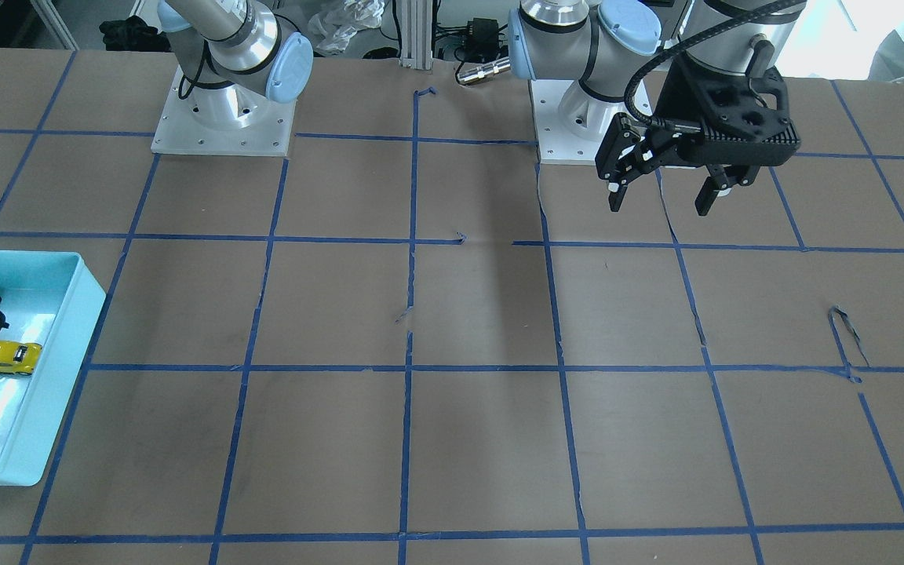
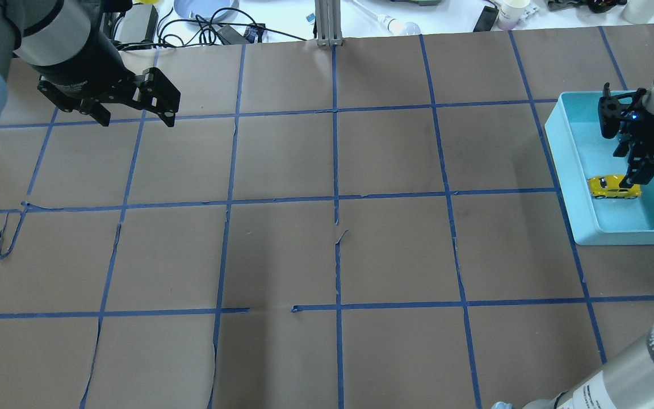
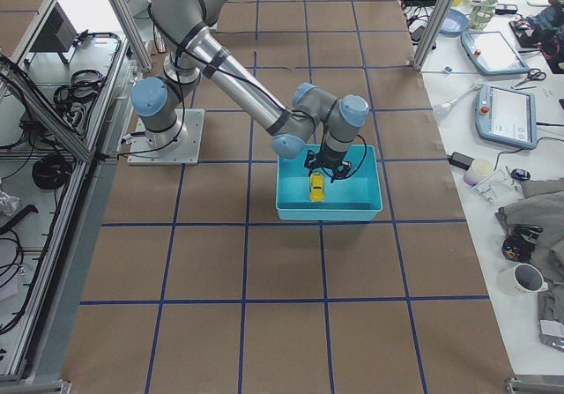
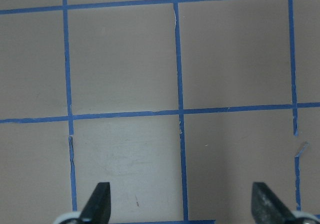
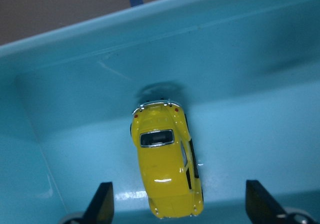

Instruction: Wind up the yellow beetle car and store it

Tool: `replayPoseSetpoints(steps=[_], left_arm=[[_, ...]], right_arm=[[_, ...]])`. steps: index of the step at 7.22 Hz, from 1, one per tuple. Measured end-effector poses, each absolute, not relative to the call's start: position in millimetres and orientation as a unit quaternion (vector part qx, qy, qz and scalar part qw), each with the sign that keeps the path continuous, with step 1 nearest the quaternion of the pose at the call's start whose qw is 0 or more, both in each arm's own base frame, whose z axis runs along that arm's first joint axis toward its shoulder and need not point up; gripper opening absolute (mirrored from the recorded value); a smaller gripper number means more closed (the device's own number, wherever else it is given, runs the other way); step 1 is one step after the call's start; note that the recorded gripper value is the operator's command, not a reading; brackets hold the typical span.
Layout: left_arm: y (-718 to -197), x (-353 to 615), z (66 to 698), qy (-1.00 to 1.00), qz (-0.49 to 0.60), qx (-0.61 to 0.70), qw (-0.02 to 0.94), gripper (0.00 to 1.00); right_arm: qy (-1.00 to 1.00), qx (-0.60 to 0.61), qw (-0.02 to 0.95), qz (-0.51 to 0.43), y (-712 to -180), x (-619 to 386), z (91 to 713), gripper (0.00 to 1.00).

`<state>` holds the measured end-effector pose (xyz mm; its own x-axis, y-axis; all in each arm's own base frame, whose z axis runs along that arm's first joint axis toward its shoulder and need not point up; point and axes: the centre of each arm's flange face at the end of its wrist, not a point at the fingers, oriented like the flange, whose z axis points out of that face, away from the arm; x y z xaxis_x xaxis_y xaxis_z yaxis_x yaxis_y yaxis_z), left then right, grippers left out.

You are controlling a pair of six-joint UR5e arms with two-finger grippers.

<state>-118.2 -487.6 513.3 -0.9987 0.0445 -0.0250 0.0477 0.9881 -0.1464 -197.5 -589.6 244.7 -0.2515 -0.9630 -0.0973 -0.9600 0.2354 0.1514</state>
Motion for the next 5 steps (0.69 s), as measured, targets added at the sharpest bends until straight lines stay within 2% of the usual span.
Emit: replayPoseSetpoints(steps=[2, 4, 5], left_arm=[[-487.4, -118.4, 512.9, 0.997, -0.073, 0.023, 0.011, 1.00], [-487.3, -118.4, 512.6, 0.997, -0.072, 0.023, 0.011, 1.00], [-487.4, -118.4, 512.7, 0.997, -0.073, 0.023, 0.011, 1.00]], right_arm=[[-0.817, 0.571, 0.048, -0.073, -579.8, -187.5, 310.7, 1.00], [-0.898, 0.435, 0.040, -0.056, -547.2, -159.3, 378.3, 1.00], [-0.943, 0.328, 0.027, -0.045, -528.0, -140.9, 411.1, 1.00]])
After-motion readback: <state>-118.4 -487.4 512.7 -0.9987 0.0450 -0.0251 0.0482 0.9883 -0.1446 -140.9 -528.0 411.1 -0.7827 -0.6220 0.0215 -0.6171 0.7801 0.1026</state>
